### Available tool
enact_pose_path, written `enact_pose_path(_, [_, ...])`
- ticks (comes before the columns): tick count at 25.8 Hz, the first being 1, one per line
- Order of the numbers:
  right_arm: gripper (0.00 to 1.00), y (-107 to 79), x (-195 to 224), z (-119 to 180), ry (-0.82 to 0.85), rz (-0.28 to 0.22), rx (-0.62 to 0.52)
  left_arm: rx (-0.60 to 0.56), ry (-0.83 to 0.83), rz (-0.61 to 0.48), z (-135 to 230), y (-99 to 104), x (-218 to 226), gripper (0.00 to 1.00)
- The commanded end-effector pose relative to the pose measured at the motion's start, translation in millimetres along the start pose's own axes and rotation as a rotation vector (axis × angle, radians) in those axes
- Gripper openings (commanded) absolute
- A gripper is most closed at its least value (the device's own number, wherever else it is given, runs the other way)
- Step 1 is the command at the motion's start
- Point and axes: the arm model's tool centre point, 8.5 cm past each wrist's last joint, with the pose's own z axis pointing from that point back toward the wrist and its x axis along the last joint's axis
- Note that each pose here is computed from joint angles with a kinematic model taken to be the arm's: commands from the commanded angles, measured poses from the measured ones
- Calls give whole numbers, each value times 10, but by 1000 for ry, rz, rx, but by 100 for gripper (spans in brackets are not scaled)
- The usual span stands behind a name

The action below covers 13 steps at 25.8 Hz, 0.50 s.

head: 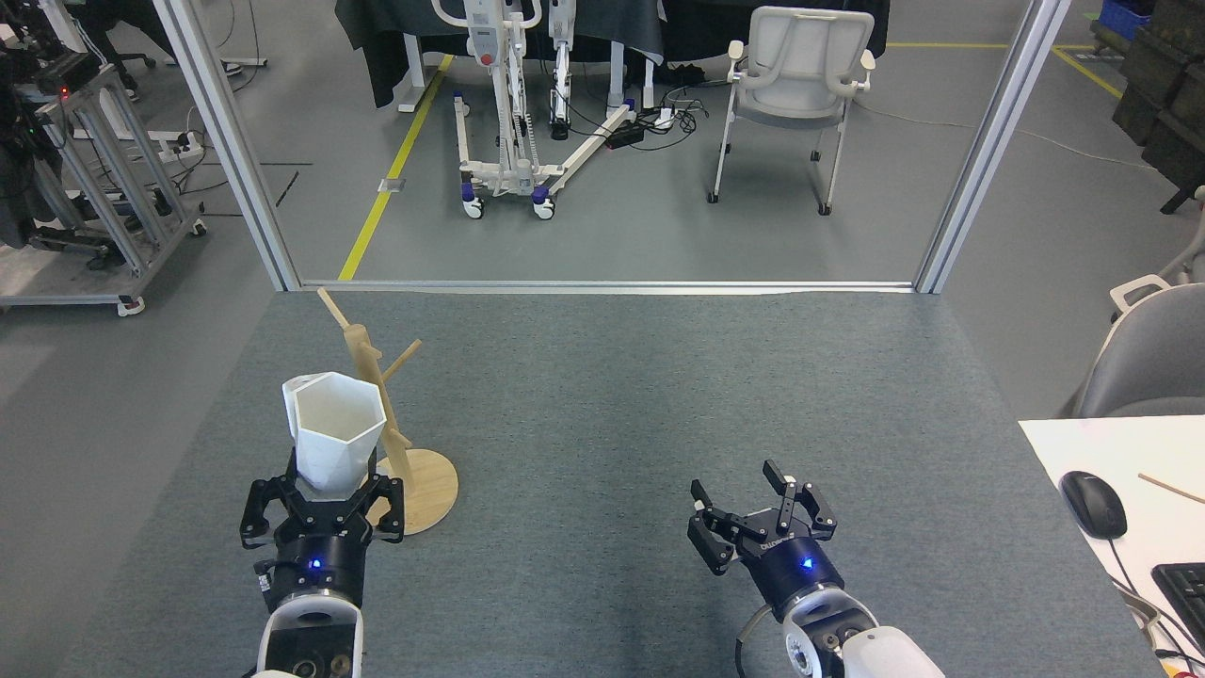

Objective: Hang cup on storage rack
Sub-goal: 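Push the cup onto the rack peg with the left gripper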

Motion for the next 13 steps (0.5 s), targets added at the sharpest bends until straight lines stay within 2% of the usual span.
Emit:
enact_pose_path(1, [99,-33,16,-42,-9,1,-4,-6,4,8,-69,-4,-31,48])
enact_pose_path(13, [99,-88,86,-152,-32,1,-9,1,-13,-10,-98,9,-78,48])
